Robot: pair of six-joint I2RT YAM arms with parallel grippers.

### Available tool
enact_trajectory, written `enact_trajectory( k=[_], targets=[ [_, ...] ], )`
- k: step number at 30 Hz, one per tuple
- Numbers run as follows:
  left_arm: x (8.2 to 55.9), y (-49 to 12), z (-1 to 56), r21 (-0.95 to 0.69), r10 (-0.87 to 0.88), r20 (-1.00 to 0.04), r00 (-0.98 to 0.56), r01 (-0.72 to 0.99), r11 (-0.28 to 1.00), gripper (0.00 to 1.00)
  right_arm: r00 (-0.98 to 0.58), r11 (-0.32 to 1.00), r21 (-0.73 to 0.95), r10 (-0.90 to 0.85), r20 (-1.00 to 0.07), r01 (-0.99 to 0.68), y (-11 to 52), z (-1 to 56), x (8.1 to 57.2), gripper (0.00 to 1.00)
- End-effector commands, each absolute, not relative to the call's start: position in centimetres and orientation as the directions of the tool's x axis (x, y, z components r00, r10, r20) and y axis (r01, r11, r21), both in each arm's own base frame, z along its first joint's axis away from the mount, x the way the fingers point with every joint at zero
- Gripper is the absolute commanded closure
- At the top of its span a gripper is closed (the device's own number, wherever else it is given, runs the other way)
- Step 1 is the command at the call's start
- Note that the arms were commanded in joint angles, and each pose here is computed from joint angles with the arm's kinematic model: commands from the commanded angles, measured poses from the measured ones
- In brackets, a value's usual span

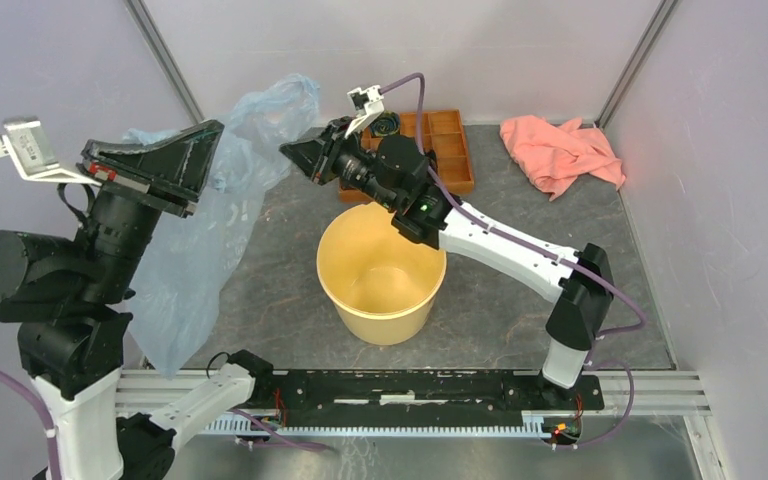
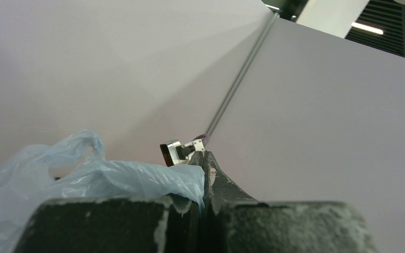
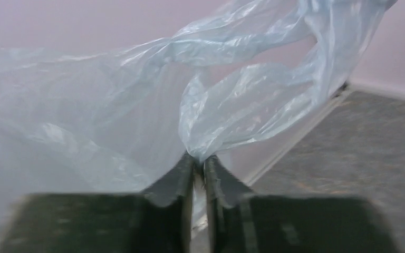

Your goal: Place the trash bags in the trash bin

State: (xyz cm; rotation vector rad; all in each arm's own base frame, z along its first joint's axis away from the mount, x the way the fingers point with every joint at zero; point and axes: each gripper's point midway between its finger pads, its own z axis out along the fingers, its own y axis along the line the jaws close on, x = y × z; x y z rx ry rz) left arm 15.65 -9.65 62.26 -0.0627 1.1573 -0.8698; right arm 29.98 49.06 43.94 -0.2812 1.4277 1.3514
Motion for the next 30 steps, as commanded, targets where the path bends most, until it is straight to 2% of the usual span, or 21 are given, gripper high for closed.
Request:
enact_trajectory(
  k=[1,2,7,10,16,20,24,27,30],
  targets=[
    [13.8,-12.1,64.3,-0.403,-0.64,-0.764,0.088,0.709,0.579,0.98,-0.159,0.437,0.457,0.565,-0.81,-0.775,44.6,49.2,31.1,0.9],
    [13.8,-12.1,64.3,-0.404,-0.64,-0.763,0.087,0.709,0.578,0.98,-0.113,0.464,0.422,0.558,-0.822,-0.779,43.4,50.1,30.8,0.99],
    [14.6,-12.5,64.3,-0.418,-0.654,-0.752,0.08,0.71,0.567,0.98,0.066,0.492,0.178,0.439,-0.896,-0.852,39.2,53.4,26.4,1.0],
    [15.1,-13.9,64.8,-0.418,-0.676,-0.735,0.045,0.756,0.504,0.98,0.1,0.474,0.104,0.386,-0.917,-0.874,37.1,54.0,24.1,1.0],
    [16.6,-18.3,66.3,-0.424,-0.701,-0.705,-0.106,0.856,0.297,0.98,0.101,0.465,0.094,0.378,-0.92,-0.88,32.9,55.3,20.8,1.0],
    [18.0,-19.8,65.9,-0.464,-0.715,-0.674,-0.186,0.86,0.214,0.98,0.071,0.498,0.144,0.388,-0.919,-0.855,30.0,54.0,19.8,1.0],
    [19.9,-20.4,64.1,-0.525,-0.717,-0.657,-0.231,0.823,0.216,0.98,0.024,0.461,0.175,0.394,-0.919,-0.87,29.4,52.1,18.5,1.0],
    [20.0,-19.4,64.2,-0.515,-0.723,-0.669,-0.173,0.809,0.283,0.98,0.015,0.396,0.136,0.355,-0.935,-0.908,30.9,51.6,17.7,1.0],
    [19.7,-17.7,64.8,-0.506,-0.724,-0.683,-0.095,0.777,0.375,0.98,0.031,0.295,0.074,0.338,-0.941,-0.953,32.1,53.5,15.9,1.0]
  ],
)
